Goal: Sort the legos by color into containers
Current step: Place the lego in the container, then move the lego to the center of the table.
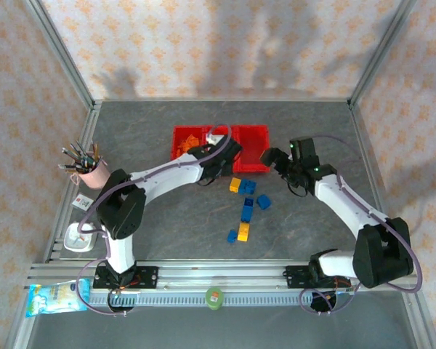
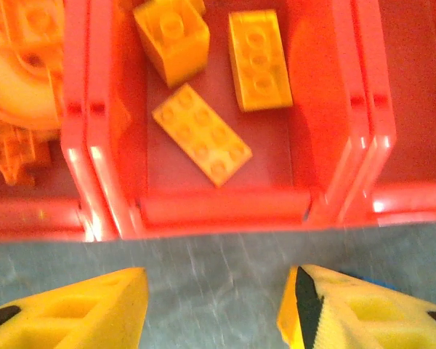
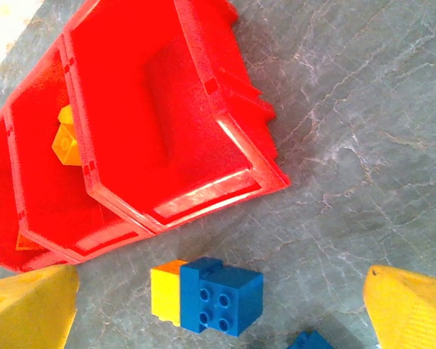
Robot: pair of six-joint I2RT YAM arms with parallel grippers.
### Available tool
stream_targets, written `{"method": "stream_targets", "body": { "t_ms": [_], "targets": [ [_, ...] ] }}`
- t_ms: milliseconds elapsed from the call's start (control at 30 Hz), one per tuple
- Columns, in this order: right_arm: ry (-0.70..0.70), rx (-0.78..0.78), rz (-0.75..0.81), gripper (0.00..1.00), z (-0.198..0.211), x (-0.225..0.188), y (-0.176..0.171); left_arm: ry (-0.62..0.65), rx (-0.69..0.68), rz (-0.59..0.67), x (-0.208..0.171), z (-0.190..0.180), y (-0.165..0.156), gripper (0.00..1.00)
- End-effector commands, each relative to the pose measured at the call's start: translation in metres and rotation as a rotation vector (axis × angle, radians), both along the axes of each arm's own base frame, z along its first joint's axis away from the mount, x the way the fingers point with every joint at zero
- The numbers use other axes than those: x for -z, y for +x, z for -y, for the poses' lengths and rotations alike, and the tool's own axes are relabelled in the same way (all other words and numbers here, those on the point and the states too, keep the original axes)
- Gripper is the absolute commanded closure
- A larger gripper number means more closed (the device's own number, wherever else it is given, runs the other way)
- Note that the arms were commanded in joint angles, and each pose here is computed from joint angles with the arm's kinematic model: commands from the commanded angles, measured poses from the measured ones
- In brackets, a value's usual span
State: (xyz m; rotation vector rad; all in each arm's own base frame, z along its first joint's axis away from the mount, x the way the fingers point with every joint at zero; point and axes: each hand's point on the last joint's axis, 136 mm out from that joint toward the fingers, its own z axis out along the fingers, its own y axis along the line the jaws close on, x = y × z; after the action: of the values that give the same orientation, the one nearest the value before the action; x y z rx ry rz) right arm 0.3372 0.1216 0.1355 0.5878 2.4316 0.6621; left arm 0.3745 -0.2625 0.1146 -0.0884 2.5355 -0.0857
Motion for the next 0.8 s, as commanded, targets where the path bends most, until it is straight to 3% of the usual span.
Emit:
{"method": "stream_targets", "body": {
  "t_ms": [0,233,400,767],
  "targets": [
    [-0.017,-0.017,-0.028,0.00,0.004,0.012,-0.013,-0.041,-0.025,-0.042,0.013,0.005,-0.020,0.39],
    [-0.008,-0.010,-0.029,0.00,0.005,0.016,-0.017,-0.094,-0.010,-0.045,0.033,0.029,-0.026,0.30],
    [-0.014,-0.009,-0.018,0.00,0.006,0.014,-0.018,-0.063,-0.006,-0.053,0.051,0.036,-0.018,0.28],
    [-0.019,-0.012,-0.017,0.00,0.006,0.017,-0.018,-0.126,-0.074,-0.038,0.064,0.055,0.001,0.25]
  ]
}}
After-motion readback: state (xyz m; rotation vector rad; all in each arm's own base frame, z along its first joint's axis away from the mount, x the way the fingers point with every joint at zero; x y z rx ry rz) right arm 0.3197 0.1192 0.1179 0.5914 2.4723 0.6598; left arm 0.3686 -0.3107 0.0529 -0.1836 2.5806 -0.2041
